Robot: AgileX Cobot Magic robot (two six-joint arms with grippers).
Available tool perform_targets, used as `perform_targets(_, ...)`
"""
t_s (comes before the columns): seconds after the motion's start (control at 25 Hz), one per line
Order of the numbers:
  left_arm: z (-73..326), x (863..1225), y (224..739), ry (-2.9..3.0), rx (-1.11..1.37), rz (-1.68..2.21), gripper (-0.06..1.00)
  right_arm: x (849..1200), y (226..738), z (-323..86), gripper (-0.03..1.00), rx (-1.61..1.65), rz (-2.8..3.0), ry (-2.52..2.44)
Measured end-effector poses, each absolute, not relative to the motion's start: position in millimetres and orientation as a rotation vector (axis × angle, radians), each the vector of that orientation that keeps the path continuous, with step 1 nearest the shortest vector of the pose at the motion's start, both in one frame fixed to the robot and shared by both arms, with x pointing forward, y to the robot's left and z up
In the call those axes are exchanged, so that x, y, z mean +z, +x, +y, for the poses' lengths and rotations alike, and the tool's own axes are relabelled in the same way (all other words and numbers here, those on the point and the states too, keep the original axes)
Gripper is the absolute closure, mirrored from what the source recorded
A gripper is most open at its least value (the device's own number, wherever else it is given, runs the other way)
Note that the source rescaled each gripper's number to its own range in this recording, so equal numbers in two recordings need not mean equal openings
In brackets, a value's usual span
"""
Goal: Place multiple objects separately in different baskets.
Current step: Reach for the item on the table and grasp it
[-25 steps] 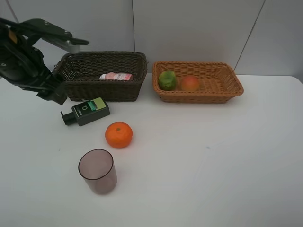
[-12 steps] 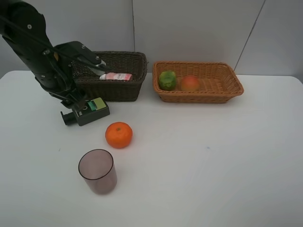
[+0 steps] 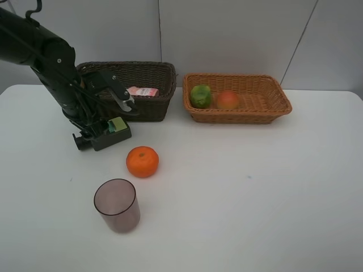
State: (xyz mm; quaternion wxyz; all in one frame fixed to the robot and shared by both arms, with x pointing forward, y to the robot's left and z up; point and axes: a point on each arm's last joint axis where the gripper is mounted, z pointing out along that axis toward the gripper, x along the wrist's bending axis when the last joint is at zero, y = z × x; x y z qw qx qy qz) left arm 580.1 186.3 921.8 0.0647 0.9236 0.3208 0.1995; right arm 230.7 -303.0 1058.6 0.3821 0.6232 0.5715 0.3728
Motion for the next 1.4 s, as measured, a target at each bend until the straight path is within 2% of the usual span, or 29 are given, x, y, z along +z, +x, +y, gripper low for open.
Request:
perform_targets(0.32, 186, 904, 583, 2.816, 0.588, 0.983, -0.05, 1059, 231, -303, -0.03, 0.951, 1.458, 1.590)
perform_targets(0.76, 181, 882, 591, 2.761, 0.600, 0.983, -0.05, 1059, 231, -303, -0.03, 0.951, 1.458, 1.590)
perform_targets(1.4, 189, 883, 600, 2.634, 0.630, 1.079, -0.05, 1059, 231, -303, -0.03, 0.951, 1.458, 1.590)
